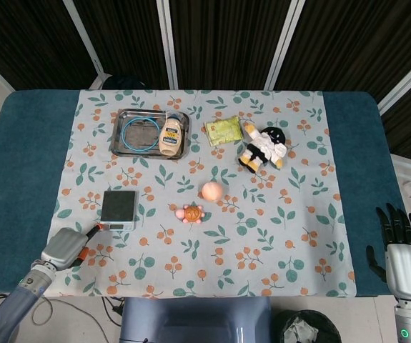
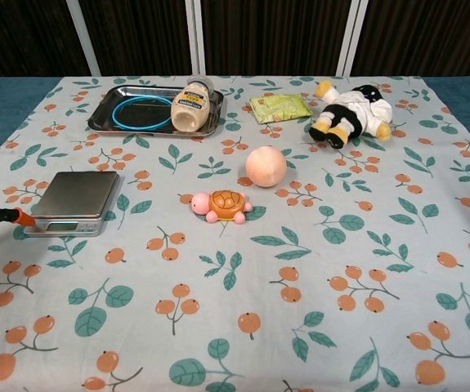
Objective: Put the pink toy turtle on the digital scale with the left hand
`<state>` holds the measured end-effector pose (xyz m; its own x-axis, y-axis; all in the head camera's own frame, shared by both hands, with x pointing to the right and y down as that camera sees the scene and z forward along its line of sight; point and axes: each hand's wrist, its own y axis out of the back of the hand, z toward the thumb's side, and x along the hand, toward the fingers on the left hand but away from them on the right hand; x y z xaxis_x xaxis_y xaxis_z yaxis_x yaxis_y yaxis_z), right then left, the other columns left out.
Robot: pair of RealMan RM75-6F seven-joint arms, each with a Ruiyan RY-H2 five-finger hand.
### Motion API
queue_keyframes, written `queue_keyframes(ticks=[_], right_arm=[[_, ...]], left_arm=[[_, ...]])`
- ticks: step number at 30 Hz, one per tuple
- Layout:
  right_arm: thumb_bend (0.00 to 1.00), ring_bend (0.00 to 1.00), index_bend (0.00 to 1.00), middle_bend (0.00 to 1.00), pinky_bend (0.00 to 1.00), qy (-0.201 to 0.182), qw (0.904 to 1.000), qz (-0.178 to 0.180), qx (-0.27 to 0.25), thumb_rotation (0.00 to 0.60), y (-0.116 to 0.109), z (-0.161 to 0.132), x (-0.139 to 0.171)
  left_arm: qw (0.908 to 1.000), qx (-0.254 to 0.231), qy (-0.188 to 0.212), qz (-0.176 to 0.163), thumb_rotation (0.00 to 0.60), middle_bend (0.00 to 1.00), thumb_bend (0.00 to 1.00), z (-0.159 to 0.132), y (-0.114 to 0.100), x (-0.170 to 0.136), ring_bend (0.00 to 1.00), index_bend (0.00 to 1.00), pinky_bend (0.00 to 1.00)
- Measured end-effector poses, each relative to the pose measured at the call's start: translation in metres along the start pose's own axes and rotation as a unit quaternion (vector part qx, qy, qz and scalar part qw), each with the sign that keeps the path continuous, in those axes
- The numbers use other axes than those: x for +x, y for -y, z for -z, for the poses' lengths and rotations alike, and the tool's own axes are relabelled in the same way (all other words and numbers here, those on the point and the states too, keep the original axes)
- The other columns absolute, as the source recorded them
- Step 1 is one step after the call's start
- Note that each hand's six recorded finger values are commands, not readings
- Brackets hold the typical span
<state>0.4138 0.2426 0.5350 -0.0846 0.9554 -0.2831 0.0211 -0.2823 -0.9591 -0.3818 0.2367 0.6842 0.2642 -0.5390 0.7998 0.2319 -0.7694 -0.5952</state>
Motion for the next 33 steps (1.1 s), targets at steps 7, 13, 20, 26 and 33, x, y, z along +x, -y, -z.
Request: queue_keyframes(ticks=[7,13,20,26,33], right_arm=[[0.5,0.01,0.01,0.0,0.0,0.0,1.0,0.0,-0.001,0.6,-0.0003,-0.0001,0.0],[0.5,0.01,0.01,0.0,0.0,0.0,1.0,-0.002,0.0,0.6,0.001,-0.0004,0.0],[0.5,0.01,0.01,0.0,0.0,0.001,1.0,-0.002,0.0,0.6,0.0013,-0.0008,-0.0002],[0.5,0.01,0.01,0.0,0.0,-0.001,1.0,-0.002,0.0,0.6,0.0016,-0.0013,-0.0002],[0.5,0.01,0.01,0.0,0.0,0.0,1.0,-0.002,0.0,0.6,0.0017,-0.0013,-0.0003]], left_arm=[[1.0,-0.001,-0.004,0.002,0.6,0.66,0.58,0.0016,0.001,-0.0007,0.63,0.12,0.58],[1.0,0.0,-0.006,0.005,0.6,0.66,0.58,0.003,0.0027,0.0002,0.63,0.12,0.58],[1.0,-0.001,-0.003,0.003,0.6,0.66,0.58,0.0009,0.0012,0.0024,0.63,0.12,0.58],[1.0,0.0,-0.003,0.003,0.6,0.66,0.58,0.0014,0.0015,0.0019,0.63,0.12,0.58],[1.0,0.001,-0.004,0.007,0.6,0.66,0.58,0.002,0.0034,0.003,0.63,0.12,0.58]])
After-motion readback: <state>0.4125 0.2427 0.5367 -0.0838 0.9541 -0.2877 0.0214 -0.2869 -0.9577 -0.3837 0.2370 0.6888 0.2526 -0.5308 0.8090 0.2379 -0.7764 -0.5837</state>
